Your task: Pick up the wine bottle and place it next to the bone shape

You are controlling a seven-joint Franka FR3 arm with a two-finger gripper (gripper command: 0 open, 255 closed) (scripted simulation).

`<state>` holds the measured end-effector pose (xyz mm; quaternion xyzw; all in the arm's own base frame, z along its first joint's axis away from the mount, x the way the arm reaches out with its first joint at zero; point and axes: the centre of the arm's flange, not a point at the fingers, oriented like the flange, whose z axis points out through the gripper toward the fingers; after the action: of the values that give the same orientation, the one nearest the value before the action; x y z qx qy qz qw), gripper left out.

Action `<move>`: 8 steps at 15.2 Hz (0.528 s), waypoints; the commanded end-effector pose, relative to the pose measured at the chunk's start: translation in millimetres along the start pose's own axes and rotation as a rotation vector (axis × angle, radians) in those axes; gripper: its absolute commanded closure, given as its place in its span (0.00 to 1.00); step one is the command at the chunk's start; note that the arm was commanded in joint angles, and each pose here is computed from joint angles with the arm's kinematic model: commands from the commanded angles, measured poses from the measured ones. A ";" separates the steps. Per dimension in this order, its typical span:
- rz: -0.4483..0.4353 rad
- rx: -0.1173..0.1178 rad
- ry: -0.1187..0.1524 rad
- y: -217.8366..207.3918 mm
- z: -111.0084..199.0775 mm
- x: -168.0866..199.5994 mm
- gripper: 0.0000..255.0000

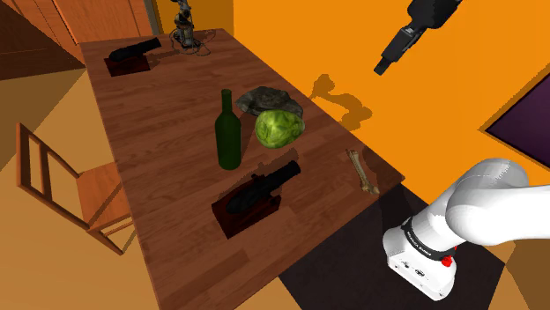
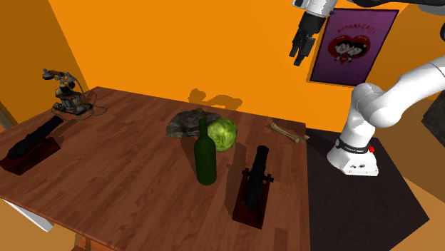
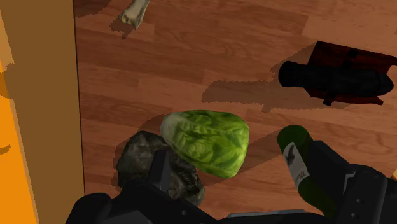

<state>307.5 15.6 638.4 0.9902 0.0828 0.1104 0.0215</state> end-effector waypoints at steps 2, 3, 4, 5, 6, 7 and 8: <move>0.005 0.001 -0.003 -7.5 6.0 9.4 0.00; 0.009 0.003 -0.006 -14.9 11.9 18.8 0.00; 0.014 0.004 -0.009 -22.3 17.9 28.2 0.00; 0.018 0.005 -0.011 -29.6 24.0 37.7 0.00; 0.023 0.007 -0.014 -36.9 30.0 47.1 0.00; 0.027 0.008 -0.017 -44.2 36.0 56.6 0.00; 0.032 0.009 -0.020 -51.4 42.1 66.1 0.00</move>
<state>363.1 65.0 614.0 0.9922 0.0699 0.1016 0.0173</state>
